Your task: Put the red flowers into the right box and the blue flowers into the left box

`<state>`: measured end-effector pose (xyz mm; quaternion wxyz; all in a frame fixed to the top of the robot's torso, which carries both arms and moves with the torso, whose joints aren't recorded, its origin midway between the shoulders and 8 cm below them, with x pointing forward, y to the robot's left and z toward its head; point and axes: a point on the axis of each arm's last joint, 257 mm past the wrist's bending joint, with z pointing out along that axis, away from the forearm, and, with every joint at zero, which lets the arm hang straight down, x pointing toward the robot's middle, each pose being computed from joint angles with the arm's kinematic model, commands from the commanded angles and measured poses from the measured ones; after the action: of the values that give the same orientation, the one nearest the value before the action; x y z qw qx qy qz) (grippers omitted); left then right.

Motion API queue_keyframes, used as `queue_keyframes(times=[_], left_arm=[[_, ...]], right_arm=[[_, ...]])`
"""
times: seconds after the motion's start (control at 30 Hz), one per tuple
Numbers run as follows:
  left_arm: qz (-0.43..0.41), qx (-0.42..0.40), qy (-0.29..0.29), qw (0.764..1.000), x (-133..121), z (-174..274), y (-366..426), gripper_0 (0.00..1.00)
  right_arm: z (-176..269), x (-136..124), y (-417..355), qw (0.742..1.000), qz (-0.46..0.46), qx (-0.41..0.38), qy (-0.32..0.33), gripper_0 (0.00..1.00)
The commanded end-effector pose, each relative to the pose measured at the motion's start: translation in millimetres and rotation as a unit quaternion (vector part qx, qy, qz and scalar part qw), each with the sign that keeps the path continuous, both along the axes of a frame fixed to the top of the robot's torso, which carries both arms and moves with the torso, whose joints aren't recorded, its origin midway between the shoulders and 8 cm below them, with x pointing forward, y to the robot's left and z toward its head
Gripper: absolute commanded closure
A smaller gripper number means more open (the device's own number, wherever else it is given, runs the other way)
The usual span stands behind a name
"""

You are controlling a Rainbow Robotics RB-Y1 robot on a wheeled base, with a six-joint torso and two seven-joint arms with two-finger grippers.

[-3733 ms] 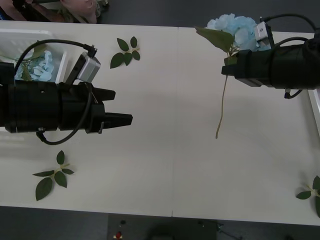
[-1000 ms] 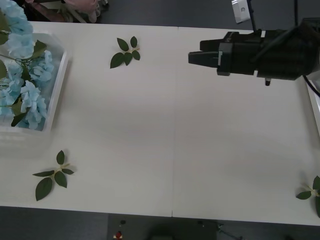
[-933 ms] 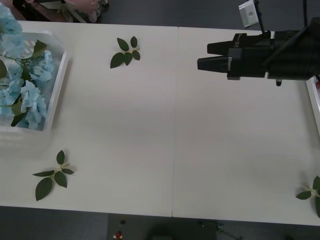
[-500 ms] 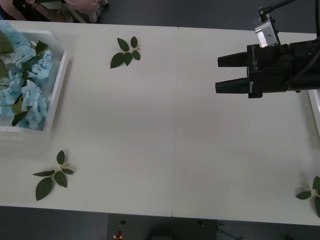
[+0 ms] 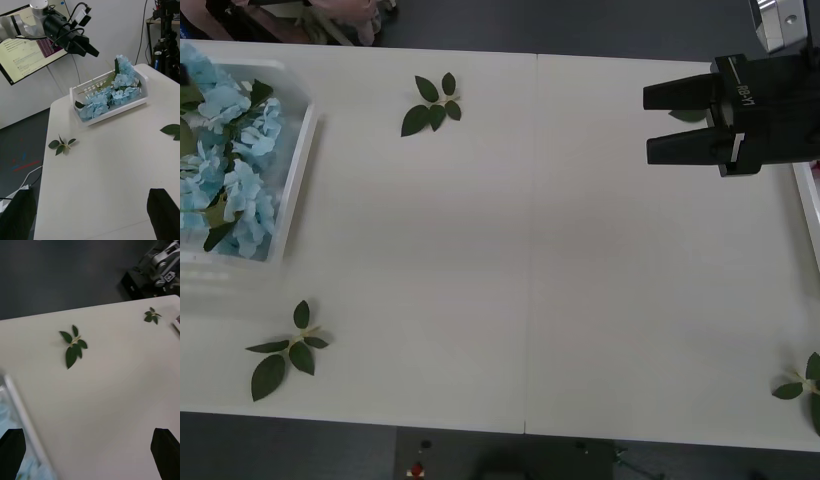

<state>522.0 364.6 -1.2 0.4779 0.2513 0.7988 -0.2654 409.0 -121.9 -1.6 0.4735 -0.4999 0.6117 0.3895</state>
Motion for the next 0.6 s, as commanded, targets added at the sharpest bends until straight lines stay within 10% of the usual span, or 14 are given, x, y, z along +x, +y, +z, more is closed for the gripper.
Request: queue_keyframes(times=[0.03,0.6], left_arm=[[-0.039,-0.019,-0.021,0.999,7.7,8.4,-81.4,0.03],[-0.169,0.019,-0.107,0.980,-106.0,-35.6,-253.9,0.03]], right_arm=[[7.7,-7.0,-5.9,1.000,0.000,-0.018,-0.013,0.14],[6.2,-6.2,-1.5,1.000,0.002,-0.012,-0.012,0.14]])
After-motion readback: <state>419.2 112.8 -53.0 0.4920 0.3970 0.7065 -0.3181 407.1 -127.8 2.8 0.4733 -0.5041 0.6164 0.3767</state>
